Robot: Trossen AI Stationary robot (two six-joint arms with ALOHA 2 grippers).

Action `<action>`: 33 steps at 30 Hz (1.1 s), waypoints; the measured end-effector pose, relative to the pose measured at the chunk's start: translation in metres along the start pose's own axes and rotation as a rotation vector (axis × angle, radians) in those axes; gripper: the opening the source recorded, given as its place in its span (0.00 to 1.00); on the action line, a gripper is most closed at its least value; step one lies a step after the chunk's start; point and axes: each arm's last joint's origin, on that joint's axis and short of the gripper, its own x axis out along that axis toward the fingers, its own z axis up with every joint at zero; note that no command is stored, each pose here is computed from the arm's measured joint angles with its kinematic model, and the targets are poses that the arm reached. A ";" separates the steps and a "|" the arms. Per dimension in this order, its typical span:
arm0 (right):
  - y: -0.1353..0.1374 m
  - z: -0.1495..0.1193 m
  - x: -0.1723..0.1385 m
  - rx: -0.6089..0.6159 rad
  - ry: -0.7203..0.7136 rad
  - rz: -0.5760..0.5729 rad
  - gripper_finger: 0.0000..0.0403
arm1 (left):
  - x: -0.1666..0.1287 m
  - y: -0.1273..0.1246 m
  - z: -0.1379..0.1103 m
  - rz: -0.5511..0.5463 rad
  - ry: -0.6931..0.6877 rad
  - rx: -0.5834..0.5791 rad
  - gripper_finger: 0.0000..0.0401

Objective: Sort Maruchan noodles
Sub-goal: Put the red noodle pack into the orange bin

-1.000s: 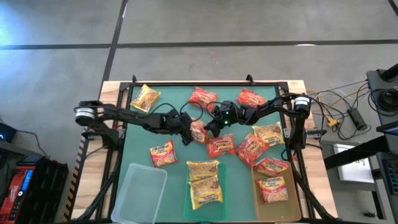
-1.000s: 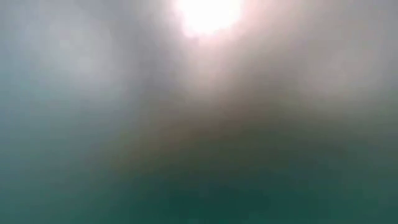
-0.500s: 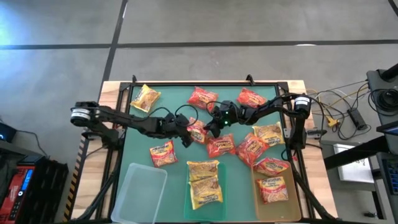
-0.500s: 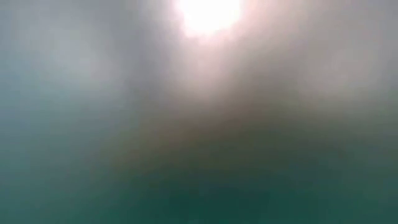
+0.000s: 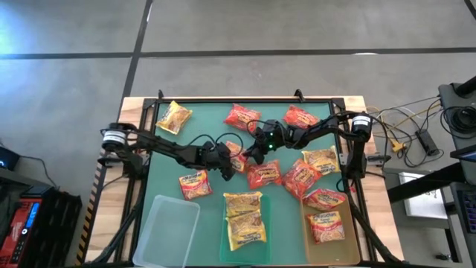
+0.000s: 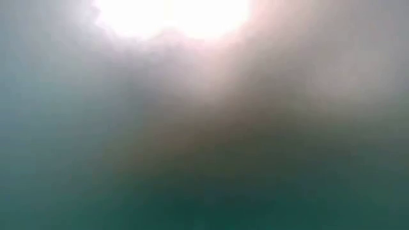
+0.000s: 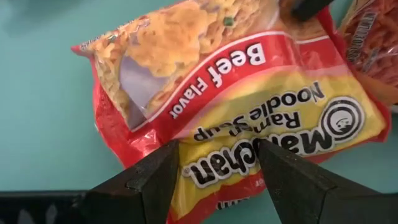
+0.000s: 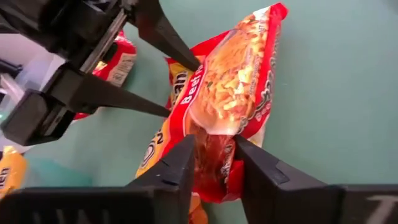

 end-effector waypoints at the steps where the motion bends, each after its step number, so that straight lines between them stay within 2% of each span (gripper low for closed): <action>1: 0.000 0.000 0.000 0.000 0.003 0.006 0.26 | 0.001 0.000 -0.001 0.004 0.007 0.002 0.52; 9: 0.000 0.009 0.001 0.061 0.015 0.008 0.45 | 0.003 -0.001 -0.005 0.006 0.029 0.025 0.52; 14: -0.005 0.020 0.000 0.091 0.029 -0.033 0.52 | 0.003 -0.001 -0.010 0.009 0.045 0.041 0.52; 23: -0.008 0.030 0.007 0.114 0.074 -0.096 0.55 | 0.004 0.001 -0.015 0.005 0.048 0.033 0.48; 33: -0.008 0.022 0.021 0.140 0.160 0.017 0.55 | 0.004 0.001 -0.015 0.010 0.043 0.032 0.43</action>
